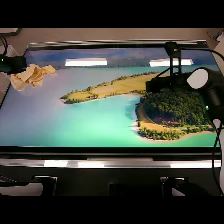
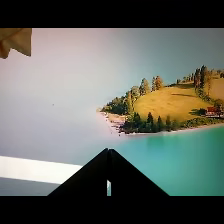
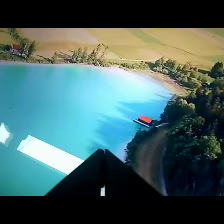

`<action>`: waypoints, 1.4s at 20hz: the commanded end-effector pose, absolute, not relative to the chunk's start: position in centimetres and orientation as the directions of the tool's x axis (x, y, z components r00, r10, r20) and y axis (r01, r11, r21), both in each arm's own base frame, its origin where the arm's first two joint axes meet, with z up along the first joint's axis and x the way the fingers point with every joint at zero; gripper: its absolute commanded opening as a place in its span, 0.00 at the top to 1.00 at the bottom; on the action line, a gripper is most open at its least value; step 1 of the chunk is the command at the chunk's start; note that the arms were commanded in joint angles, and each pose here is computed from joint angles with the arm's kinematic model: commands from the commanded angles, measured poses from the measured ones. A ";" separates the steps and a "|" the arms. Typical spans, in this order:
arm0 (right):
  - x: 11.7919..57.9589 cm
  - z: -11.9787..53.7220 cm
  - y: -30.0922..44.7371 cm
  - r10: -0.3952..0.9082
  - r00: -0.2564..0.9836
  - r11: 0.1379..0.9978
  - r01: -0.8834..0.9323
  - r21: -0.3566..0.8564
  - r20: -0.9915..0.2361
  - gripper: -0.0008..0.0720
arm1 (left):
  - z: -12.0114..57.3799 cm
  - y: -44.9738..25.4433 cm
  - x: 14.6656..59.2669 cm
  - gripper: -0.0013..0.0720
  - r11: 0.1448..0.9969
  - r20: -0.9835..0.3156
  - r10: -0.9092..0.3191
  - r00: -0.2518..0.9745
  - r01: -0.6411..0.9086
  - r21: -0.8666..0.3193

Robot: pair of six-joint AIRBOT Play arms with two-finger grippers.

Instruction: Fold the clothes and pants, and hang the long-sleeved shirts on hangers.

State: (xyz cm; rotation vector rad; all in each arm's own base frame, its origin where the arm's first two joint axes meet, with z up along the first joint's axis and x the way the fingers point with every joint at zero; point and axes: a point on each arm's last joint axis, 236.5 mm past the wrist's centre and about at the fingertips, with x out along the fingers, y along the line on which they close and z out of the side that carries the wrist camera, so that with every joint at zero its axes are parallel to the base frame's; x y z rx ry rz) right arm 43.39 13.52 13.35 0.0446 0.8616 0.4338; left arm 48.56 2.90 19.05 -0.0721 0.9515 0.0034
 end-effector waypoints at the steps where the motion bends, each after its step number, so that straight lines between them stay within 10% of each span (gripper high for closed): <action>1: 43.4 13.4 13.6 0.388 0.571 0.912 -0.353 0.211 -0.723 0.94 | 19.0 2.9 48.6 0.96 0.998 -0.814 -0.029 0.580 -0.035 -0.060; 8: 43.6 13.7 13.7 0.393 0.582 0.911 -0.351 0.216 -0.712 0.94 | 19.1 2.9 48.8 0.95 0.996 -0.808 -0.027 0.588 -0.048 -0.069; 9: 43.7 13.7 13.7 0.393 0.584 0.911 -0.351 0.216 -0.710 0.94 | 19.0 3.6 48.8 0.81 0.992 -0.810 -0.006 0.586 -0.098 -0.078; 11: 43.8 13.8 13.7 0.393 0.588 0.911 -0.350 0.216 -0.707 0.94 | 18.7 6.1 48.7 0.22 0.961 -0.814 0.069 0.577 -0.258 -0.102; 12: 43.8 13.8 13.7 0.394 0.587 0.911 -0.350 0.216 -0.707 0.94 | 18.3 7.7 48.7 0.14 0.933 -0.817 0.113 0.565 -0.343 -0.109; 20: 43.6 14.0 14.3 0.419 0.580 0.902 -0.353 0.247 -0.699 0.92 | 11.6 21.3 51.7 0.31 0.748 -0.803 0.281 0.526 -0.644 -0.160; 23: 43.3 13.8 14.4 0.423 0.568 0.900 -0.353 0.255 -0.706 0.35 | 7.8 24.6 55.0 0.20 0.700 -0.761 0.313 0.568 -0.680 -0.220; 28: 42.9 13.5 14.4 0.424 0.551 0.898 -0.355 0.258 -0.719 0.32 | -1.6 28.0 58.5 0.05 0.623 -0.753 0.320 0.575 -0.726 -0.290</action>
